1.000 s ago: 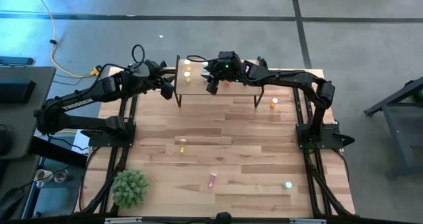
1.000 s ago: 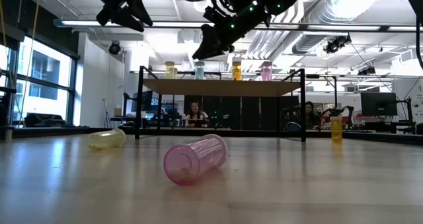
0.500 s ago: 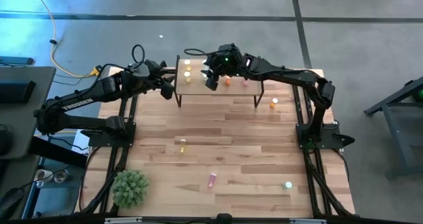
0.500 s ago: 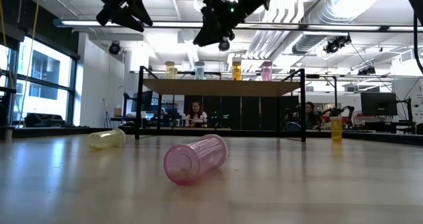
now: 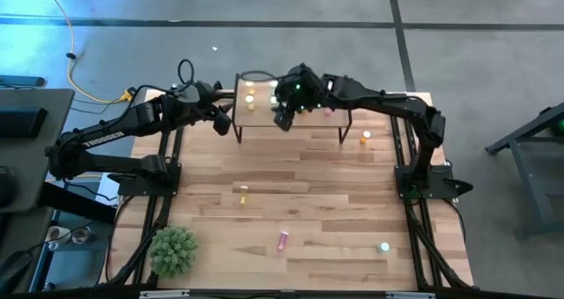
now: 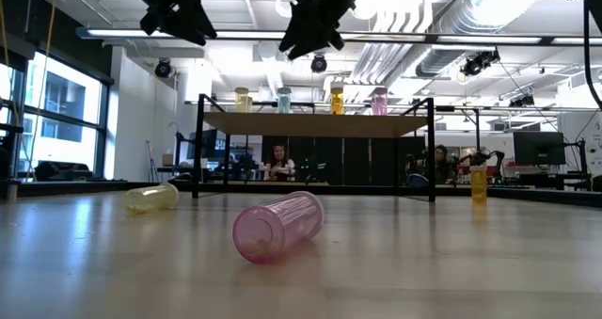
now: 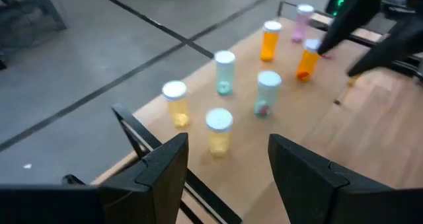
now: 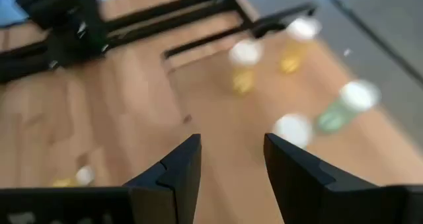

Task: Pick and place medicine bottles onto shelf by color
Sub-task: Put the blue pill bottle on the shelf aligned with the other blue pill bottles

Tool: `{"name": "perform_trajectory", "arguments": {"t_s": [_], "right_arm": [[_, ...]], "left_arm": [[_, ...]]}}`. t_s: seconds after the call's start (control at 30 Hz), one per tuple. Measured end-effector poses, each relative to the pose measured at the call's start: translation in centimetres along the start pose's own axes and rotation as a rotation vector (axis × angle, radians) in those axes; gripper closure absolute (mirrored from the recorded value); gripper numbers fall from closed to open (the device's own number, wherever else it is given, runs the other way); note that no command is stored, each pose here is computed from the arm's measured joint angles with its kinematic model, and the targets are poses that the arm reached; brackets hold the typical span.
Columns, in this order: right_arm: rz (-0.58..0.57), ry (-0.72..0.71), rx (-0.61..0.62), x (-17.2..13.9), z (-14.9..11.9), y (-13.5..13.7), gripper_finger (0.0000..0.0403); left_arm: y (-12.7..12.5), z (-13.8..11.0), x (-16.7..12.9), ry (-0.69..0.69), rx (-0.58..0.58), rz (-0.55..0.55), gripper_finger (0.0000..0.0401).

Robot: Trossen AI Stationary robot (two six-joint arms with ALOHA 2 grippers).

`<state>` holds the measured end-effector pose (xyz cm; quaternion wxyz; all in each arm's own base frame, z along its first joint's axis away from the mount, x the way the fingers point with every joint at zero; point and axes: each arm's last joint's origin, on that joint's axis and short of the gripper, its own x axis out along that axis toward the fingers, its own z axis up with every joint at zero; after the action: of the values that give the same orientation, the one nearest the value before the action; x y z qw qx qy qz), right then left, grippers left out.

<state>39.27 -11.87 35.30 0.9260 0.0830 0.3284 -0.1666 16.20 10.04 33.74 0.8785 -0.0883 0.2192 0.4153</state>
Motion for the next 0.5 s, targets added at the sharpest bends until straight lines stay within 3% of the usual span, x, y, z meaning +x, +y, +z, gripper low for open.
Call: {"name": "perform_trajectory", "arguments": {"t_s": [0.23,0.5], "right_arm": [[0.048,0.16,0.097,-0.2,-2.2,4.3,0.0247],[-0.049,0.335,0.161,-1.5,-5.1,8.8,0.0247]], "left_arm": [[-0.1,-0.3,0.0,0.035,-0.015,-0.051,0.0204],[-0.2,-0.3,0.0,0.039,0.016,-0.077,0.0204]]}}
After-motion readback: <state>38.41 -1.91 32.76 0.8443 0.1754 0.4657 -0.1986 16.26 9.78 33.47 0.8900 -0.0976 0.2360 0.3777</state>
